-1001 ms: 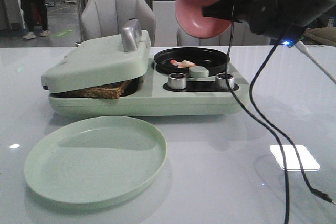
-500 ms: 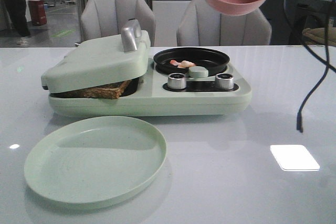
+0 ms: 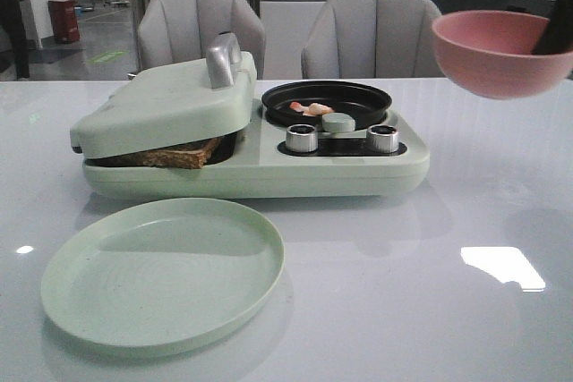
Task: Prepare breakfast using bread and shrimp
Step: 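Carry the empty pink bowl back and lower it onto the table, then open the right gripper and withdraw it from the bowl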
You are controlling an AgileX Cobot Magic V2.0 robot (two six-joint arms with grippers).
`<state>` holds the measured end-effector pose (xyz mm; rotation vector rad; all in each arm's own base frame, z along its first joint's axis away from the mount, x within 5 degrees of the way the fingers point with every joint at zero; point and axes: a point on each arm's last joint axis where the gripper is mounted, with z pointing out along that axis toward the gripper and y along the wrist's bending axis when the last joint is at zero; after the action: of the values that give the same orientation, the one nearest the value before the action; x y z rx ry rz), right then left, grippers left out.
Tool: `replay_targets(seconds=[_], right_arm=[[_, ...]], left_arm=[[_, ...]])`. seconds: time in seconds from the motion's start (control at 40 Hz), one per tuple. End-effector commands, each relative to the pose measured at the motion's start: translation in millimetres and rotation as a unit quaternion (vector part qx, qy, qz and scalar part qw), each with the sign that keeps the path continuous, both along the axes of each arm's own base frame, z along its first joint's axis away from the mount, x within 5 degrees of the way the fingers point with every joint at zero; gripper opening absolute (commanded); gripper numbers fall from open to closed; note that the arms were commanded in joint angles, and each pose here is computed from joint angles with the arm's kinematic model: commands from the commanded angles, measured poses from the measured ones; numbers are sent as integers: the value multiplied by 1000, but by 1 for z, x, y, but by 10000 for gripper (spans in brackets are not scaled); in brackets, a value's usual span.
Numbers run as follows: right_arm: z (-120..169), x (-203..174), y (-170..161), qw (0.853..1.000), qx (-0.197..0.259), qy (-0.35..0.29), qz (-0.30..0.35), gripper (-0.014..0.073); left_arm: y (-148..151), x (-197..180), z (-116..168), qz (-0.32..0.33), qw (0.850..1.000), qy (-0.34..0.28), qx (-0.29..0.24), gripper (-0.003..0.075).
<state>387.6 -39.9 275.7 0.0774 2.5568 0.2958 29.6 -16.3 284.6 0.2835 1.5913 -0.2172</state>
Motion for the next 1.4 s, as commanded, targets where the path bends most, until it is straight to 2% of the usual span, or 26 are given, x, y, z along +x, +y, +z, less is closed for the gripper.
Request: replay_targets(seconds=[0.0, 0.08, 0.38, 0.53, 0.63, 0.7, 0.85, 0.95, 1.1, 1.38], right_arm=[[13, -13, -8, 999, -32, -6, -7, 141], [1, -16, -10, 999, -39, 7, -11, 141], [-45, -11, -9, 999, -14, 28, -38, 141], [-60, -4, -6, 998, 20, 42, -51, 141], [-67, 0, -1, 998, 18, 44, -41, 151], [-68, 2, 3, 999, 8, 36, -28, 193], [-68, 3, 3, 999, 2, 29, -27, 366], [-63, 3, 2, 999, -13, 34, -12, 460], [-37, -4, 0, 998, -49, 34, 17, 470], [49, -39, 13, 993, -76, -84, 25, 470]], left_arm=[[1, 0, 14, 4, 999, -37, -25, 113], [1, 0, 14, 4, 999, -37, -25, 113], [1, 0, 14, 4, 999, -37, -25, 113], [1, 0, 14, 4, 999, -37, -25, 113], [1, 0, 14, 4, 999, -37, -25, 113], [1, 0, 14, 4, 999, -37, -25, 113], [1, 0, 14, 4, 999, -37, -25, 113], [1, 0, 14, 4, 999, -37, -25, 113], [1, 0, 14, 4, 999, -37, -25, 113], [1, 0, 14, 4, 999, -37, -25, 113]])
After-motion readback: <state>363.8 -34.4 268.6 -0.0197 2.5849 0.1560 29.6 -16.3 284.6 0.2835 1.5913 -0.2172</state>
